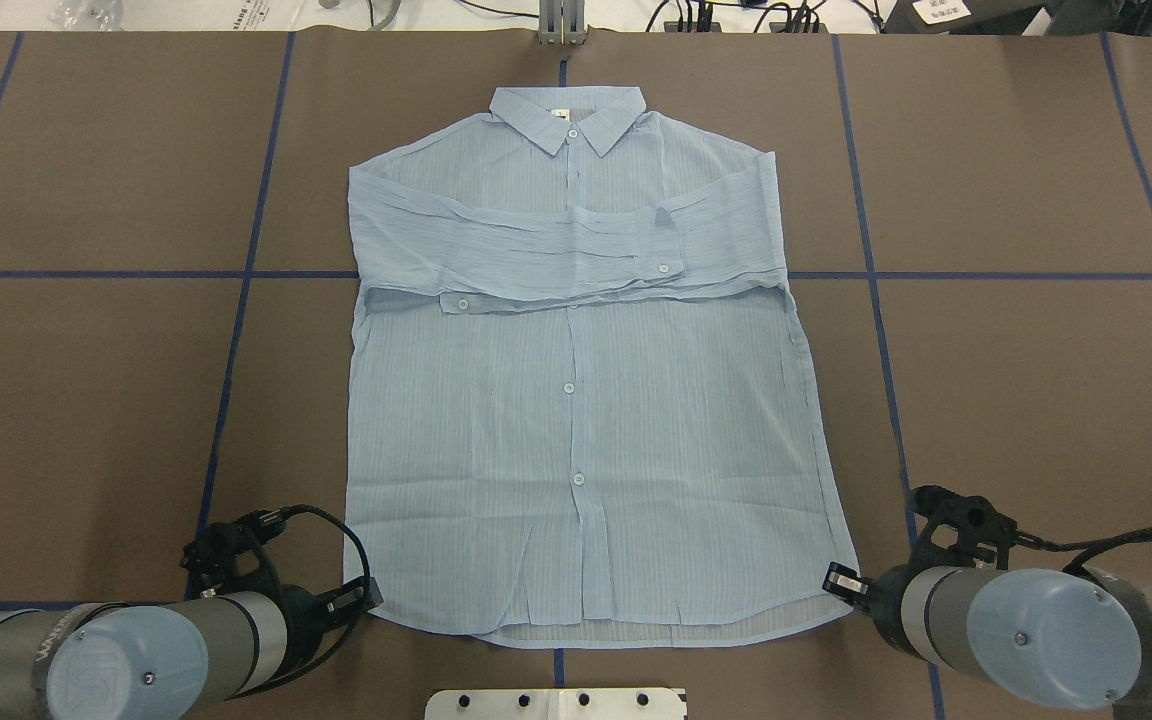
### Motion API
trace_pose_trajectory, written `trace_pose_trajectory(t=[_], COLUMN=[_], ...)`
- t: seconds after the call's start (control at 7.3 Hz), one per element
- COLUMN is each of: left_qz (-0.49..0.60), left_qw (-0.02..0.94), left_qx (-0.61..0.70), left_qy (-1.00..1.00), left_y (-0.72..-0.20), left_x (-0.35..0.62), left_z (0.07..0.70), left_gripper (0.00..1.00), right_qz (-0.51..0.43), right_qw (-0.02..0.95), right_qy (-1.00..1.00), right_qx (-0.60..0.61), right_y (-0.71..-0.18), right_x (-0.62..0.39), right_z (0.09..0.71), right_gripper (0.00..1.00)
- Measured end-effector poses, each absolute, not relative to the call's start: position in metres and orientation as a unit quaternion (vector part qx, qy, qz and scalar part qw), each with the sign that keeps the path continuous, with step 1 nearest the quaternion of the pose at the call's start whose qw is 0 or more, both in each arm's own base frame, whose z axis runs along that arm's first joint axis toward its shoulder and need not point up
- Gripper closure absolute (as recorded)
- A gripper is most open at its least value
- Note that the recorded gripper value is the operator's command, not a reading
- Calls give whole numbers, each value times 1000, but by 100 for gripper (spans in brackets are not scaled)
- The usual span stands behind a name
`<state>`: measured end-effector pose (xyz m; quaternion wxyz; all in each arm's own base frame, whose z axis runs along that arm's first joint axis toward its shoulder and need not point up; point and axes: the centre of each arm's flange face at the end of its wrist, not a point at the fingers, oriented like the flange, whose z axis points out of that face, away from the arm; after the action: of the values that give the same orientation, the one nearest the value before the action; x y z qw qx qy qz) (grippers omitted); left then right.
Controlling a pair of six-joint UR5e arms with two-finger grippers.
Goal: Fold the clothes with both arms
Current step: 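Move the left gripper to the hem corner and grasp both hem corners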
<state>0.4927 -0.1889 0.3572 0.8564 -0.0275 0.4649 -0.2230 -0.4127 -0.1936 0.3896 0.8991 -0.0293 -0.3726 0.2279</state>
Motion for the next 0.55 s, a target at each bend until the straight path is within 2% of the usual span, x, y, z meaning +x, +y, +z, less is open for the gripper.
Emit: trace_pose_trajectory(t=[0.14,0.27,0.55], left_qz=[-225,-227,-229], left_qw=[855,854,853], left_qx=[-26,-25,-24], left_qy=[466,467,468], left_y=[-191,-193,-194], left_x=[494,494,493], left_z=[356,355,353], left_gripper=[89,100,100], right_qz=[228,228,228], right_qw=[899,899,899], right_qy=[-373,-373,-373], right_qx=[-29,-29,-29], right_y=[-194,-194,-194], right_x=[-413,-412,-412], right_z=[390,389,389], right_gripper=[100,100,100])
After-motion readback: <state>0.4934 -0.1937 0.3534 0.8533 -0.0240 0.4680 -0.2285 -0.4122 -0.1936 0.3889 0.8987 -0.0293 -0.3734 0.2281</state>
